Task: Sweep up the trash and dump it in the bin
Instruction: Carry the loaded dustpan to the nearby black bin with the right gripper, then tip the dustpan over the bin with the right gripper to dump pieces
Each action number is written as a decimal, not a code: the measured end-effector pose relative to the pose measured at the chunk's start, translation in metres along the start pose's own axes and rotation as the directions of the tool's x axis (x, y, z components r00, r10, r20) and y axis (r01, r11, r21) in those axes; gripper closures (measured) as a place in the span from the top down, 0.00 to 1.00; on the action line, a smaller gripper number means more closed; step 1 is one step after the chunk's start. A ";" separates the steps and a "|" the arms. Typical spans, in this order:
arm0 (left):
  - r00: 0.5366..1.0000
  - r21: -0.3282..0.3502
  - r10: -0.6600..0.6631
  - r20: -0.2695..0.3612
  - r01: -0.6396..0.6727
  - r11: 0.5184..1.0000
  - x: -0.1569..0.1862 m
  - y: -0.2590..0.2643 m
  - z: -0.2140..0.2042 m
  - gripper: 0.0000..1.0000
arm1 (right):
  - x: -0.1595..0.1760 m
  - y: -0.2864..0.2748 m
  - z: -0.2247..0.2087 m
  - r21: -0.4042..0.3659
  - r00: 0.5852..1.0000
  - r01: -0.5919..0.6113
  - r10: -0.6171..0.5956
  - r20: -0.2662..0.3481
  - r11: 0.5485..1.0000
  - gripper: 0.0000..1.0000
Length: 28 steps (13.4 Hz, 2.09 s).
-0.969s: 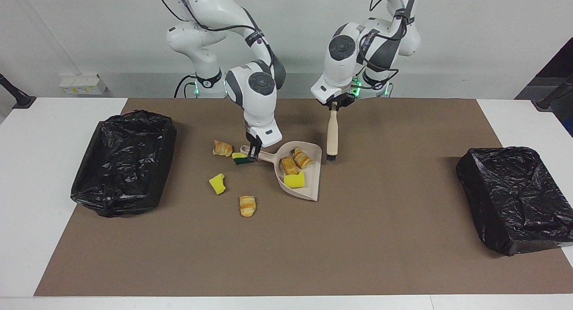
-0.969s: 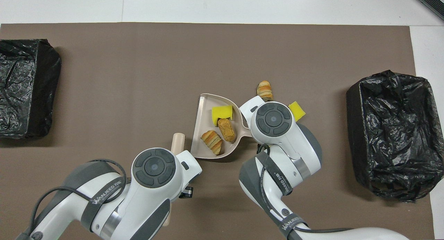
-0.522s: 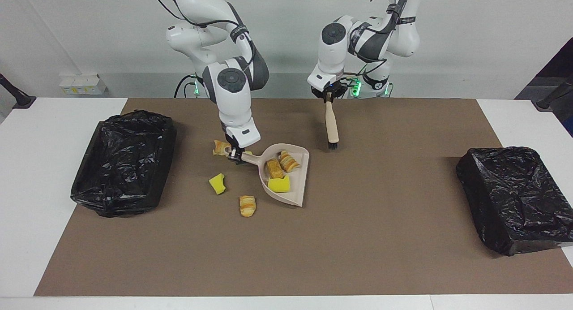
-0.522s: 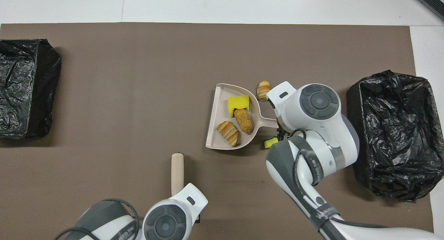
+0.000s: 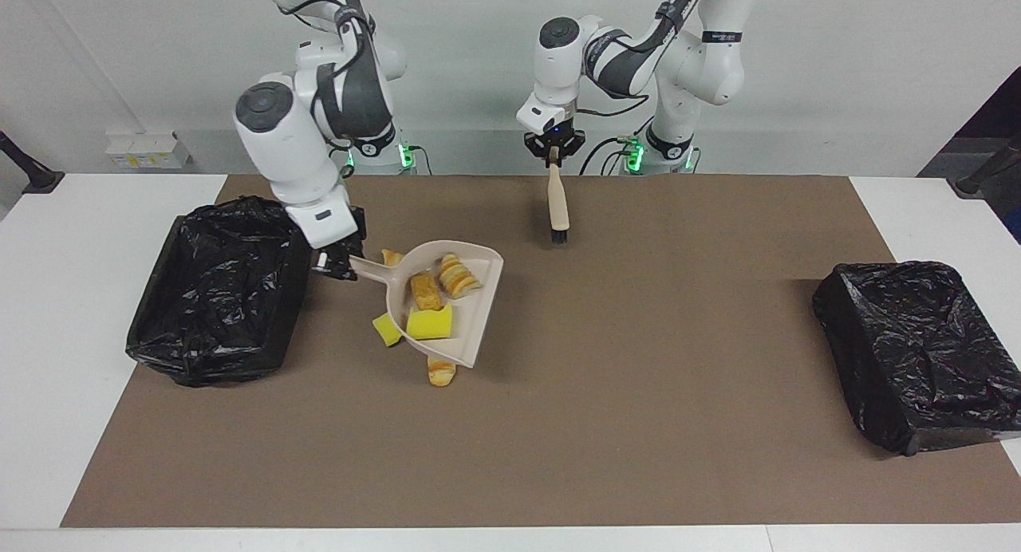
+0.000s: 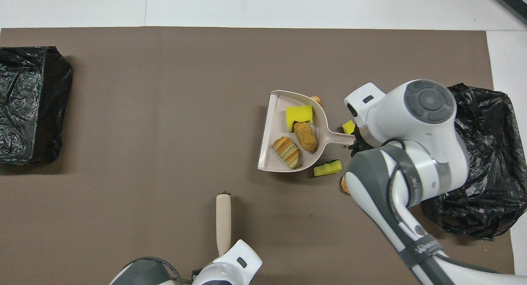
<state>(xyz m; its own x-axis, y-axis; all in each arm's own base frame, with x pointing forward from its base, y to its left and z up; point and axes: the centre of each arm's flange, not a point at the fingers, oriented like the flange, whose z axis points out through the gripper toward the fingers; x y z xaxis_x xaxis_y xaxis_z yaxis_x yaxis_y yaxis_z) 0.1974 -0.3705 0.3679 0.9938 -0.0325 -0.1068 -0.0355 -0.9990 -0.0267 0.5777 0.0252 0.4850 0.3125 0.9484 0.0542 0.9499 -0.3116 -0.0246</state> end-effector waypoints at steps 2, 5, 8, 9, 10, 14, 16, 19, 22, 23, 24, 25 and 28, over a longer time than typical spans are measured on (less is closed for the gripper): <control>1.000 -0.004 -0.019 0.004 0.019 1.000 0.003 0.005 0.011 0.26 | -0.063 0.013 -0.015 0.006 1.000 -0.028 0.028 0.002 1.000 0.33; 1.000 -0.001 -0.025 0.008 0.025 1.000 0.006 0.005 0.016 0.26 | -0.164 0.028 -0.025 -0.009 0.997 -0.042 0.042 0.065 0.999 0.33; 1.000 0.005 -0.022 0.012 0.022 1.000 0.007 0.005 0.019 0.26 | -0.243 0.031 -0.038 -0.027 0.984 -0.042 0.046 0.173 0.999 0.33; 1.000 0.005 -0.021 0.012 0.021 1.000 0.007 0.005 0.019 0.26 | -0.261 0.030 -0.041 -0.032 0.974 -0.036 0.042 0.224 0.999 0.33; 1.000 0.005 -0.020 0.012 0.020 1.000 0.007 0.005 0.019 0.26 | -0.275 0.030 -0.044 -0.037 0.959 -0.026 0.035 0.282 0.999 0.33; 0.999 0.008 -0.047 0.021 0.047 0.999 0.022 0.003 0.023 0.68 | -0.295 0.031 -0.049 -0.018 0.897 0.058 -0.044 0.439 0.998 0.33; 0.999 -0.025 -0.045 0.007 0.045 0.999 0.049 0.000 0.007 0.92 | -0.288 0.035 -0.049 -0.001 0.843 0.128 -0.108 0.527 0.992 0.33; 1.000 -0.059 -0.007 -0.006 0.006 0.998 0.101 -0.017 -0.043 1.00 | -0.254 0.038 -0.043 0.035 0.785 0.219 -0.198 0.587 0.975 0.33; 0.995 -0.090 0.044 -0.090 -0.052 0.995 0.166 -0.058 -0.109 1.00 | -0.238 0.039 -0.047 0.062 0.757 0.285 -0.265 0.597 0.956 0.33; 0.991 -0.096 0.059 -0.122 -0.071 0.993 0.187 -0.079 -0.129 1.00 | -0.238 0.037 -0.056 0.065 0.747 0.300 -0.277 0.604 0.952 0.33; 0.986 -0.097 0.074 -0.146 -0.089 0.991 0.206 -0.102 -0.146 1.00 | -0.239 0.032 -0.070 0.062 0.740 0.302 -0.275 0.614 0.951 0.33; 0.983 -0.094 0.094 -0.161 -0.110 0.990 0.223 -0.128 -0.162 1.00 | -0.240 0.026 -0.088 0.051 0.738 0.294 -0.261 0.623 0.954 0.33; 0.974 -0.080 0.141 -0.180 -0.157 0.984 0.257 -0.194 -0.211 1.00 | -0.240 0.002 -0.148 -0.033 0.759 0.238 -0.164 0.630 0.971 0.33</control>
<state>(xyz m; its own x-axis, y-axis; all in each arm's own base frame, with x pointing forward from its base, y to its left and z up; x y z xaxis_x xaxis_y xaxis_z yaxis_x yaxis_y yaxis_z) 0.4816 -0.1914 0.5554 0.9815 -0.1776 0.0713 -0.1826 -0.9807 0.0699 0.5060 -0.2121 0.6200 0.0770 0.8086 -0.5833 0.9966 -0.0791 0.0219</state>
